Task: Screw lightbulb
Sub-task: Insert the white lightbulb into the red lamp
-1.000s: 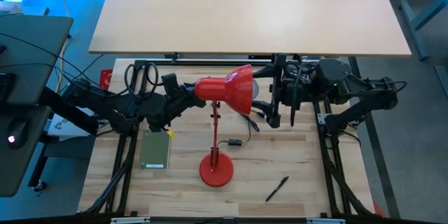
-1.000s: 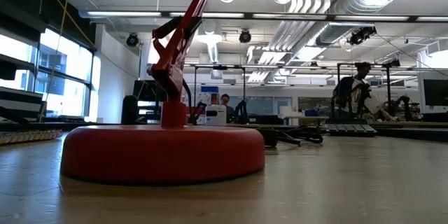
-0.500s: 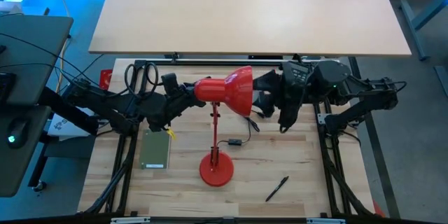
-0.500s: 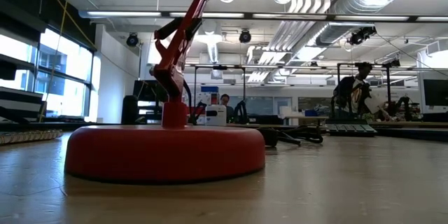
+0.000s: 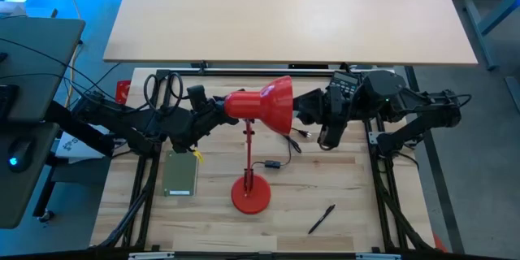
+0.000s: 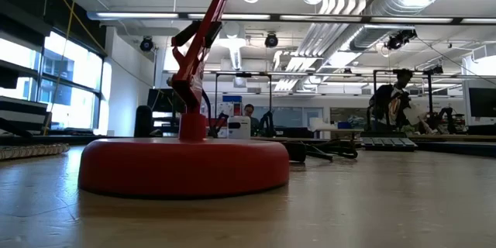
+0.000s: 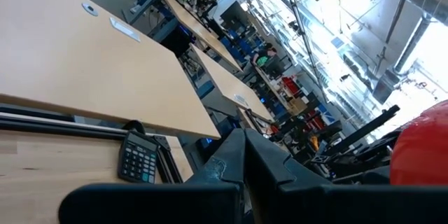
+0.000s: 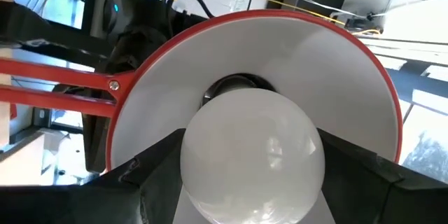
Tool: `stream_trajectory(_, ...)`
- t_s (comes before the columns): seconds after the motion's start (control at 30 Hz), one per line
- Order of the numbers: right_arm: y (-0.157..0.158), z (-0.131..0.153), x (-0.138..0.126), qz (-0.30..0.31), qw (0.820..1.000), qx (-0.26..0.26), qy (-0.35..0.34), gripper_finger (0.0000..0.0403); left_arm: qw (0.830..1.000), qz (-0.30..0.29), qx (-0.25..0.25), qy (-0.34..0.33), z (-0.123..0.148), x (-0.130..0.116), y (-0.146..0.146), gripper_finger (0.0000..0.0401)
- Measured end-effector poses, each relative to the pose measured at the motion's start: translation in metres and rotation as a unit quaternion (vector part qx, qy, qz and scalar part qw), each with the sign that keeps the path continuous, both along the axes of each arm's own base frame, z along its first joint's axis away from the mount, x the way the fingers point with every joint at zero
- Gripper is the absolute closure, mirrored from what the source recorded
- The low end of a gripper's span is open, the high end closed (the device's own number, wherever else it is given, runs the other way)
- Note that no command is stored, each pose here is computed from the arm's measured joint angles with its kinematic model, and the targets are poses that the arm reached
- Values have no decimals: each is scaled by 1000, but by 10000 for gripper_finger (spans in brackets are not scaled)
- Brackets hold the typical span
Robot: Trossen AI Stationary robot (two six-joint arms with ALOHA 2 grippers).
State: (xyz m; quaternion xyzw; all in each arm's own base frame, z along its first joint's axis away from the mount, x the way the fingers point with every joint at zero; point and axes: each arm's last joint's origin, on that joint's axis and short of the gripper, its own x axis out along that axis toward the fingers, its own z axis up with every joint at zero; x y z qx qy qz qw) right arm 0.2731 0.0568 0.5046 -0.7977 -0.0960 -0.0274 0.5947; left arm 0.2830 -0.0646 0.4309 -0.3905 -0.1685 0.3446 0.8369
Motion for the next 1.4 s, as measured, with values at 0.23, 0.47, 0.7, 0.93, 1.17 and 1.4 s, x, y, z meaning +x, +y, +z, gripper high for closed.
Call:
stream_trajectory(0.23, 7, -1, -3, 18, 998, 65, 19, 132, 1000, -1, 1, 3, 0, 0, 0, 401)
stream_trajectory(0.47, 8, 0, -3, 22, 997, 77, 15, 131, 1000, -6, 9, 9, 0, 0, 0, 401)
stream_trajectory(0.7, 8, -1, -3, 19, 996, 84, 17, 131, 1000, -8, 10, 10, 0, 0, 0, 401)
stream_trajectory(0.93, 8, -1, -3, 19, 995, 99, 23, 127, 1000, -7, 11, 11, 0, 0, 0, 401)
stream_trajectory(1.17, 9, 0, -3, 27, 994, 107, 20, 68, 1000, -4, 11, 13, -1, 0, 0, 401)
stream_trajectory(1.4, 16, 0, -5, 50, 992, 118, 22, 33, 1000, -6, 11, 13, -1, 0, 0, 401)
